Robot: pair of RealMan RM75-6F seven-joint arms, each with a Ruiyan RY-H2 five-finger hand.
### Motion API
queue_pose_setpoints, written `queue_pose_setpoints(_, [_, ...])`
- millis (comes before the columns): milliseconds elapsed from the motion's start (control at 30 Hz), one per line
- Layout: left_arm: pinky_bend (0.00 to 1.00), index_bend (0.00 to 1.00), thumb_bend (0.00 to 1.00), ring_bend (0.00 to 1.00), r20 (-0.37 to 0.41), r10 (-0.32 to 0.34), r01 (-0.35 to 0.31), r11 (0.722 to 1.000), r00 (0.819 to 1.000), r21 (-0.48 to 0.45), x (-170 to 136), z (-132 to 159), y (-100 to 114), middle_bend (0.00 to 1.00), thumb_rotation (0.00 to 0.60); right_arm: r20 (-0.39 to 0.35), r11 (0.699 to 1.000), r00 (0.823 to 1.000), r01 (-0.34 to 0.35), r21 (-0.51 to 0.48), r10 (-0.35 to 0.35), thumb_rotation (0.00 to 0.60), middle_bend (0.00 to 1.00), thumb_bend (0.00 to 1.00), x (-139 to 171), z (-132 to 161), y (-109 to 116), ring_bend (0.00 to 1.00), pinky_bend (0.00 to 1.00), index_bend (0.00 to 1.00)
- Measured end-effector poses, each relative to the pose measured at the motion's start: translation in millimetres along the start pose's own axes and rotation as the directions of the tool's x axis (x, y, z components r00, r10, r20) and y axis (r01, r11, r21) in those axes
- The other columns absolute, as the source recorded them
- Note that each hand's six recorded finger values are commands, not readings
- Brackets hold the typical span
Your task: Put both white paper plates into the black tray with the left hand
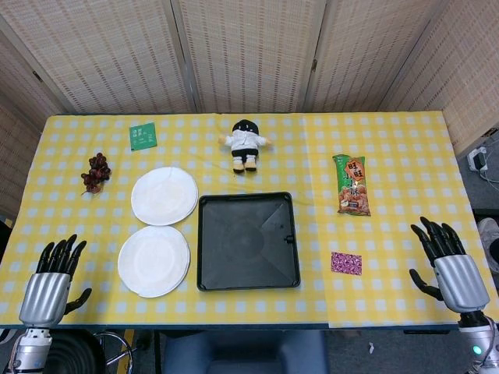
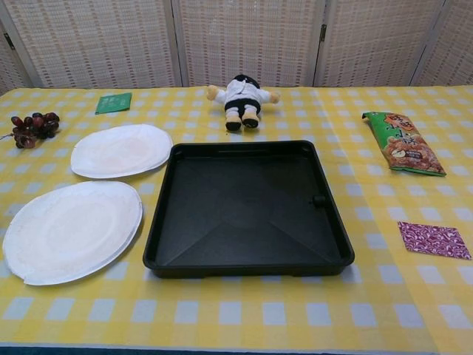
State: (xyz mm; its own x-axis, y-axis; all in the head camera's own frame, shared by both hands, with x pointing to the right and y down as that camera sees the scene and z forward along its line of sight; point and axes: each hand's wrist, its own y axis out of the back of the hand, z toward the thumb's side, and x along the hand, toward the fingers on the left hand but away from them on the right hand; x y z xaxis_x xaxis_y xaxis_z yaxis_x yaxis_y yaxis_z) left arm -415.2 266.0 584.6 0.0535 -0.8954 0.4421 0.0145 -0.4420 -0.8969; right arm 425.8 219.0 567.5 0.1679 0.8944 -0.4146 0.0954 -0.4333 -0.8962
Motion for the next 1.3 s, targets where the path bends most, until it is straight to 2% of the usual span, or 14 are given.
queue_pose_setpoints(400, [0.0, 0.0, 0.25, 0.0, 0.049, -0.02, 0.021, 1.0, 0.999, -0.013, -2.6, 12.7, -4.9, 0.0, 0.6, -0.027, 0.999, 0.999, 0.04, -0.002, -0.041, 0.6, 0.0, 0.37, 12.0, 5.3, 10.3, 0.0, 0.0, 0.0])
queue_pose_setpoints(467, [0.07, 0.03, 0.25, 0.02, 0.057, -0.018, 0.02, 0.999, 0.998, -0.029, -3.8, 15.9, -4.7, 0.05, 0.6, -0.031, 0.999, 0.999, 0.038, -0.005, -0.038, 0.6, 0.0, 0.37, 13.5, 6.0, 10.4, 0.0, 0.0, 0.0])
queue_pose_setpoints(500, [0.17, 0.07, 0.25, 0.07, 0.064, -0.011, 0.014, 0.999, 0.998, -0.041, -4.7, 18.6, -4.3, 0.14, 0.6, -0.033, 0.999, 0.999, 0.037, -0.006, -0.037, 0.6, 0.0, 0.37, 13.8, 6.4, 10.4, 0.0, 0.0, 0.0])
queue_pose_setpoints(567, [0.44, 0.19, 0.25, 0.26, 0.084, 0.013, -0.008, 0.998, 0.996, -0.06, -6.1, 24.7, -2.9, 0.37, 0.6, -0.039, 0.999, 0.999, 0.036, -0.007, -0.037, 0.6, 0.0, 0.37, 14.5, 8.0, 10.4, 0.0, 0.0, 0.0])
queue_pose_setpoints(633, [0.74, 0.33, 0.25, 0.58, 0.11, 0.044, -0.035, 0.997, 0.993, -0.075, -7.7, 31.2, -1.5, 0.71, 0.6, -0.044, 0.999, 0.998, 0.038, -0.007, -0.038, 0.6, 0.0, 0.37, 15.4, 9.6, 10.6, 0.0, 0.0, 0.0])
queue_pose_setpoints(667, [0.85, 0.39, 0.25, 0.72, 0.124, 0.063, -0.053, 0.995, 0.99, -0.081, -8.6, 34.6, -0.7, 0.85, 0.6, -0.047, 0.999, 0.998, 0.039, -0.009, -0.039, 0.6, 0.0, 0.37, 16.1, 10.7, 10.7, 0.0, 0.0, 0.0])
queue_pose_setpoints(700, [0.94, 0.44, 0.25, 0.86, 0.145, 0.09, -0.078, 0.993, 0.985, -0.087, -10.2, 38.9, 0.0, 0.96, 0.6, -0.049, 0.999, 0.998, 0.038, -0.009, -0.039, 0.6, 0.0, 0.37, 16.6, 11.2, 10.6, 0.0, 0.0, 0.0])
queue_pose_setpoints(733, [1.0, 0.48, 0.25, 0.95, 0.163, 0.107, -0.093, 0.991, 0.981, -0.092, -12.0, 42.1, -0.1, 1.0, 0.6, -0.05, 0.999, 0.998, 0.037, -0.009, -0.038, 0.6, 0.0, 0.37, 17.0, 11.7, 10.5, 0.0, 0.0, 0.0])
queue_pose_setpoints(800, [1.0, 0.52, 0.25, 0.97, 0.199, 0.12, -0.101, 0.989, 0.973, -0.104, -16.4, 47.7, -2.6, 1.0, 0.6, -0.052, 0.999, 0.998, 0.035, -0.008, -0.036, 0.6, 0.0, 0.37, 17.6, 12.2, 10.0, 0.0, 0.0, 0.0])
queue_pose_setpoints(933, [1.0, 0.59, 0.25, 1.0, 0.226, 0.097, -0.066, 0.988, 0.969, -0.142, -20.9, 59.0, -8.6, 1.0, 0.6, -0.055, 0.999, 0.998, 0.031, -0.008, -0.031, 0.6, 0.0, 0.37, 17.7, 13.1, 9.1, 0.0, 0.0, 0.0])
queue_pose_setpoints(1033, [1.0, 0.59, 0.25, 1.0, 0.264, 0.096, -0.057, 0.987, 0.96, -0.151, -25.6, 70.4, -14.4, 1.0, 0.6, -0.059, 0.999, 0.998, 0.031, -0.008, -0.031, 0.6, 0.0, 0.37, 18.2, 14.2, 9.1, 0.0, 0.0, 0.0])
queue_pose_setpoints(1167, [1.0, 0.57, 0.25, 1.0, 0.312, 0.045, -0.007, 0.993, 0.949, -0.121, -32.2, 82.3, -38.0, 1.0, 0.6, -0.058, 0.999, 0.998, 0.034, -0.009, -0.035, 0.6, 0.0, 0.37, 18.7, 13.8, 10.2, 0.0, 0.0, 0.0])
queue_pose_setpoints(1300, [1.0, 0.54, 0.26, 1.0, 0.325, 0.006, 0.026, 0.995, 0.946, -0.094, -32.2, 89.6, -57.7, 1.0, 0.6, -0.054, 0.999, 0.998, 0.036, -0.009, -0.036, 0.6, 0.0, 0.37, 18.3, 12.7, 10.6, 0.0, 0.0, 0.0])
